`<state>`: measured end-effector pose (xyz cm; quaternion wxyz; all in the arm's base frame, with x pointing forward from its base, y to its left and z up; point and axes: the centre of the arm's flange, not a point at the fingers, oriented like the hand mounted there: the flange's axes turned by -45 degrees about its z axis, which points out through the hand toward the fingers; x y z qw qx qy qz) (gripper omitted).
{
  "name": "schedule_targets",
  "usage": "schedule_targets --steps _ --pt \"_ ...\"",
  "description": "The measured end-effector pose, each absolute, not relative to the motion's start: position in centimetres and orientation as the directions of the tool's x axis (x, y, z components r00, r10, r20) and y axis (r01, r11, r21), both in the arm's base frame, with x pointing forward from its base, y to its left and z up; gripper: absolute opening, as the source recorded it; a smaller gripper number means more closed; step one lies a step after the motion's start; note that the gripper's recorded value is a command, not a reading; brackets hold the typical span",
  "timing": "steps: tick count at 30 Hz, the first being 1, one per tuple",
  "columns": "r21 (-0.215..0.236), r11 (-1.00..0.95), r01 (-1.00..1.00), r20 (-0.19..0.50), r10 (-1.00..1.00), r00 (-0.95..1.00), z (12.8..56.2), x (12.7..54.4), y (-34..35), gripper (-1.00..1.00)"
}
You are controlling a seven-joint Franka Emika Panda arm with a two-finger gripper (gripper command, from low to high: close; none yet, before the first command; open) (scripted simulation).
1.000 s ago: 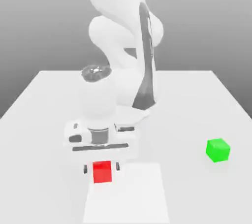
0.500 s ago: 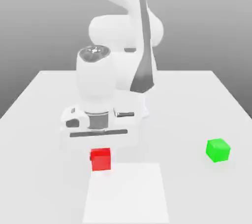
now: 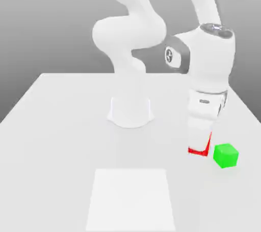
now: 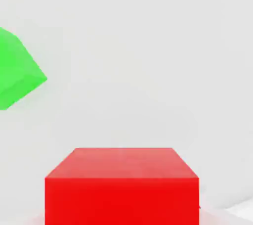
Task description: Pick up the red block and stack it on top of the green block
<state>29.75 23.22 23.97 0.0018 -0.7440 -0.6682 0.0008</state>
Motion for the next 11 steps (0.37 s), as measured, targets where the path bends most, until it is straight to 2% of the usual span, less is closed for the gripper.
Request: schedule_targets --steps 3,7,8,11 --pt "-0.001 0.143 0.99 -0.002 0.99 -0.143 23.1 26.1 28.1 -1.0" --pt "-0.001 0.203 0.979 -0.002 0.979 -0.203 19.2 25.1 29.2 -1.0" --pt "-0.001 0.2 0.98 -0.002 0.98 -0.2 18.4 25.2 29.0 1.0" --pt "-0.001 0.2 0.98 -0.002 0.98 -0.2 18.4 25.2 29.0 1.0"
